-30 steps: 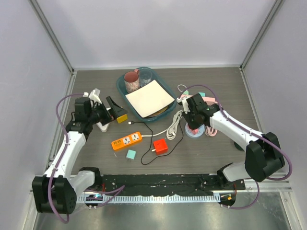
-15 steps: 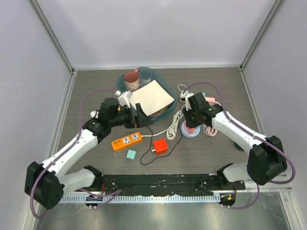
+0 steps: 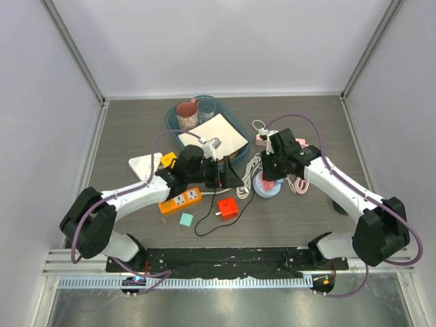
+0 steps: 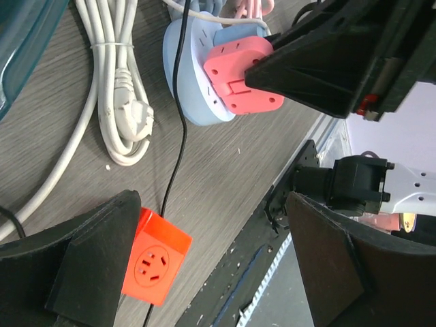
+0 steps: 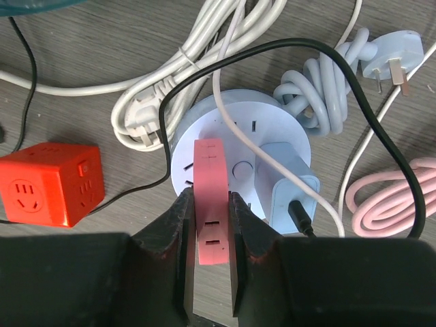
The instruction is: Pull the plug off the socket
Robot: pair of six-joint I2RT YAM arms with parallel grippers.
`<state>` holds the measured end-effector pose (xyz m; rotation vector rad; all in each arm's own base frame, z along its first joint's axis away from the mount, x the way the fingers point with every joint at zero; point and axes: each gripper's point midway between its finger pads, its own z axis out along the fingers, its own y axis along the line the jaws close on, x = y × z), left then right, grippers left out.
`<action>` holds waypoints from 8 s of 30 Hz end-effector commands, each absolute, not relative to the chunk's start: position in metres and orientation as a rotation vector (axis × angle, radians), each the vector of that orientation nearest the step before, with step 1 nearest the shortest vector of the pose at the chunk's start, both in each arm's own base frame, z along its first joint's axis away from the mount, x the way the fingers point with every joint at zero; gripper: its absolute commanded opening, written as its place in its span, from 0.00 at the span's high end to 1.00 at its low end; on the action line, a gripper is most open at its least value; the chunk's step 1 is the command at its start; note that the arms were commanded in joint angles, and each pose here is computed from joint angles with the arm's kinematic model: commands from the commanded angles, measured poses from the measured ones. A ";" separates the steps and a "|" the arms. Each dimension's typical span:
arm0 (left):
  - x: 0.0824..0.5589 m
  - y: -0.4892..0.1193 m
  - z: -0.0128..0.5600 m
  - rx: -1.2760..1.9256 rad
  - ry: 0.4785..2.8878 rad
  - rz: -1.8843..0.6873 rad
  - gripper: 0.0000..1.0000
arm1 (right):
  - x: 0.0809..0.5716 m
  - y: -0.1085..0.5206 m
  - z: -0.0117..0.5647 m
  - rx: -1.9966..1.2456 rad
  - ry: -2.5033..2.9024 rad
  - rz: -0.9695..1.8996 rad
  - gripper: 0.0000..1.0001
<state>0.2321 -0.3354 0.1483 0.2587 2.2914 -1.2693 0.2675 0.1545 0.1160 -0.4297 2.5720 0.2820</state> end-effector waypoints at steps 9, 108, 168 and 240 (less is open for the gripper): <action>0.241 -0.388 0.196 0.386 2.063 -1.368 0.09 | 0.274 0.161 0.152 -0.324 2.457 0.369 0.99; 0.249 -0.405 0.120 0.416 2.283 -1.358 1.00 | 0.277 0.126 0.230 -0.032 2.113 0.587 0.99; 0.205 -0.388 0.123 0.413 2.318 -1.477 1.00 | 0.379 0.087 0.072 0.506 2.177 0.592 0.62; 0.216 -0.403 0.117 0.330 2.360 -1.501 1.00 | 0.233 0.152 0.098 0.225 2.377 0.733 0.29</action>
